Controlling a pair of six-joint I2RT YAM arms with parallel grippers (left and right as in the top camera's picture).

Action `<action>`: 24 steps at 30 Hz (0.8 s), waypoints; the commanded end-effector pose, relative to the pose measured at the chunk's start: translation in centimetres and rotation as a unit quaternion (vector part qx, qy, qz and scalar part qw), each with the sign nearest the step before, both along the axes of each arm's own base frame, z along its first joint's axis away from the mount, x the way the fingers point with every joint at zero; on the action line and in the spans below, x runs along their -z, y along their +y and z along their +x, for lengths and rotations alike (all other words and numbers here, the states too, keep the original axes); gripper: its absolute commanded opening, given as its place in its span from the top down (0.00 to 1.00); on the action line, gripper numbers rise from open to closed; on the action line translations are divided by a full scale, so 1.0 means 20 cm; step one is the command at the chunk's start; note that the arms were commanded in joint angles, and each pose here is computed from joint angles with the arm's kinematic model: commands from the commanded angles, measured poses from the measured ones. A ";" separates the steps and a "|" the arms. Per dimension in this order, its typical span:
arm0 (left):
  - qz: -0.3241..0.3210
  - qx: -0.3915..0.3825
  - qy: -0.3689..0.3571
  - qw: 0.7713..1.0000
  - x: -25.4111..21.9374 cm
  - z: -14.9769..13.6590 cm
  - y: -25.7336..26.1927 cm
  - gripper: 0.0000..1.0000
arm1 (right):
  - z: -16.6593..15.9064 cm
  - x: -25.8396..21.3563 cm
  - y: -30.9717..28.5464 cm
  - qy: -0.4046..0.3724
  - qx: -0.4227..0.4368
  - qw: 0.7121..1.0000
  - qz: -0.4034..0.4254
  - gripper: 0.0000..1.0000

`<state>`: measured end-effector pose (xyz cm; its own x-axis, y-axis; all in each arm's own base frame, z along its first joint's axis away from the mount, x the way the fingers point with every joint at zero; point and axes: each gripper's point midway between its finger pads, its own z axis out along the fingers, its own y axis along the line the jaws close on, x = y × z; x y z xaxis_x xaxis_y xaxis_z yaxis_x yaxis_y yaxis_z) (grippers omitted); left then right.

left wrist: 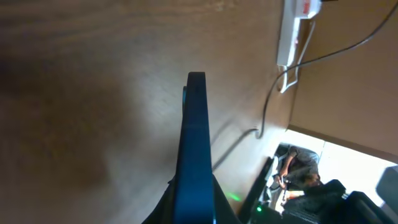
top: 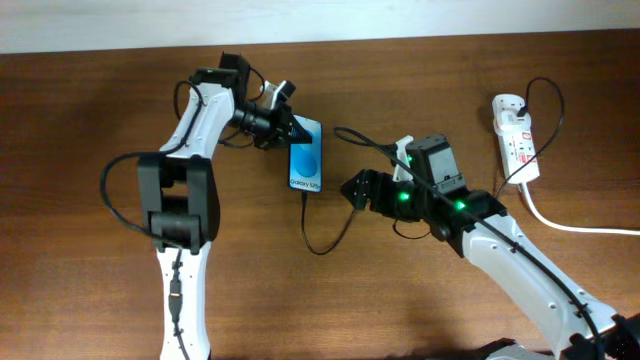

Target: Plug charger to phone and switch on socket

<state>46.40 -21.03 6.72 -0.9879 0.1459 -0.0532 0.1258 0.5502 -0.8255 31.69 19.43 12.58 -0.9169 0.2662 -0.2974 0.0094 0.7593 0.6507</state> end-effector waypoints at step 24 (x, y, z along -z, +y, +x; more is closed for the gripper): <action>0.141 -0.038 -0.033 0.989 0.23 0.13 0.15 0.72 | 0.02 -0.03 -0.02 -0.016 0.003 1.000 -0.007 0.13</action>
<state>48.77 -18.64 2.91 -0.9927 0.0884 -0.0824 0.1208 0.7329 -0.6695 31.72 19.37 12.54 -0.9161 0.2652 -0.3008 0.0084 0.7626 0.6469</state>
